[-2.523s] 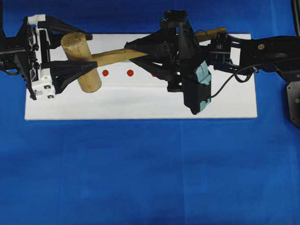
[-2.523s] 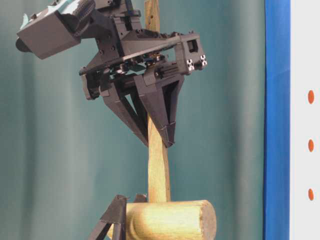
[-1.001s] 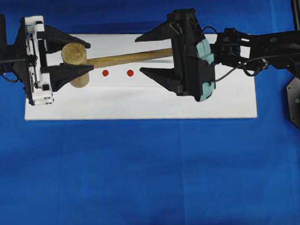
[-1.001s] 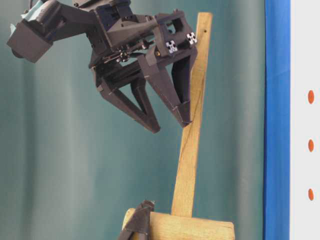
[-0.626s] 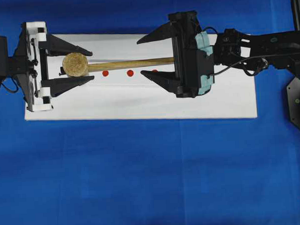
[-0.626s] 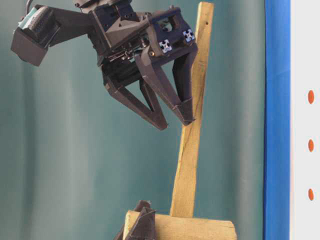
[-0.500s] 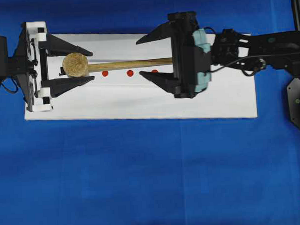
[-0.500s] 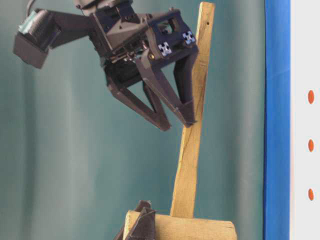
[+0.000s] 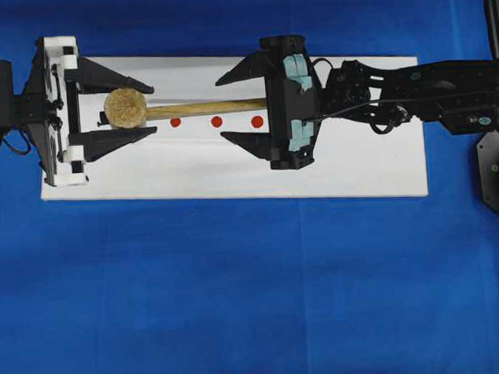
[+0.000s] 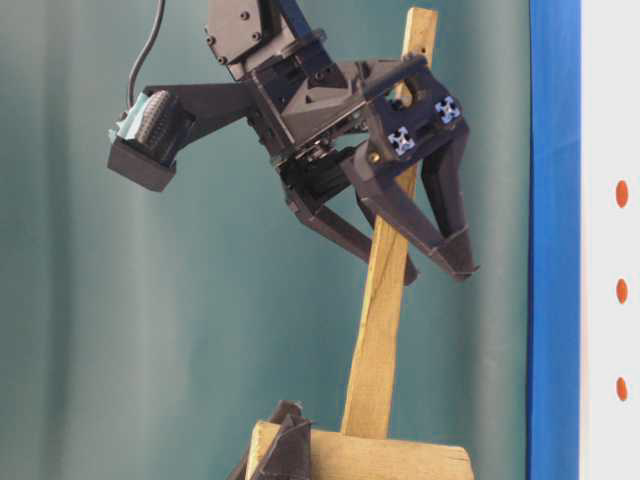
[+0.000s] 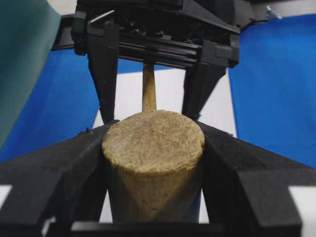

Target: Hit the mark with a hammer.

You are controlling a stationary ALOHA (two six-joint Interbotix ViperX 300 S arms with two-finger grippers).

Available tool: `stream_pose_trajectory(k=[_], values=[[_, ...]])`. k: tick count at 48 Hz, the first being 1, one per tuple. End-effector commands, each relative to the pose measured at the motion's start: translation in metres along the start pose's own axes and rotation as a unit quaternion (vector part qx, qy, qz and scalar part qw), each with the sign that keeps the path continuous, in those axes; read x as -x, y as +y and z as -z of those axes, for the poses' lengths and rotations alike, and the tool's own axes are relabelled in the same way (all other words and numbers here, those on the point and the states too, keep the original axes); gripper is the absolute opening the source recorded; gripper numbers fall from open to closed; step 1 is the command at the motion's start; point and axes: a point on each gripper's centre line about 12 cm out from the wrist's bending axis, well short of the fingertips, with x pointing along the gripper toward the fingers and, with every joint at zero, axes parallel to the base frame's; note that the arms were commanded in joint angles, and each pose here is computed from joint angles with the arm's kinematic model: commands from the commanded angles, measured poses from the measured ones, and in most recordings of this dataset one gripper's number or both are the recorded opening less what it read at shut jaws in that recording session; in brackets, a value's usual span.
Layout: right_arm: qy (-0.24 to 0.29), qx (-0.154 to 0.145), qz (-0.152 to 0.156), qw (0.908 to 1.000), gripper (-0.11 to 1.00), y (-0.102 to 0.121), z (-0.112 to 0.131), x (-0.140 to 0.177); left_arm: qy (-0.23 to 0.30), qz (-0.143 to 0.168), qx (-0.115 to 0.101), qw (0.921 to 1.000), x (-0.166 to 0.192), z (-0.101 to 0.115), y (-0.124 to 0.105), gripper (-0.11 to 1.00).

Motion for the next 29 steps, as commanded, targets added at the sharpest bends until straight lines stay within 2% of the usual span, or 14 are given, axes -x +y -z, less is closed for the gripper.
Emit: stream_pose_trajectory(k=[1,7,13,15,29], values=[[-0.027,-0.004,0.011,0.9996,0.69,-0.0052,-0.0169,0.0024,-0.022,-0.002,0.001,0.9997,-0.0024,-0.0147,0.0015,0.46],[-0.026,-0.003,0.009,0.9996,0.31,-0.0044,-0.0168,0.0024,-0.021,-0.002,0.002,0.9998,-0.0029,-0.0138,0.0017,0.46],[-0.025,-0.003,0.009,0.9997,0.05,-0.0041,-0.0160,0.0024,-0.022,-0.002,0.005,0.9998,-0.0031,-0.0145,0.0014,0.46],[-0.026,-0.003,0.009,0.9996,0.02,-0.0043,-0.0166,0.0024,-0.021,-0.002,0.006,0.9997,-0.0031,-0.0144,0.0019,0.46],[-0.025,-0.007,0.008,0.9996,0.02,-0.0041,-0.0165,0.0024,-0.019,-0.002,0.006,0.9998,-0.0036,-0.0134,0.0017,0.46]])
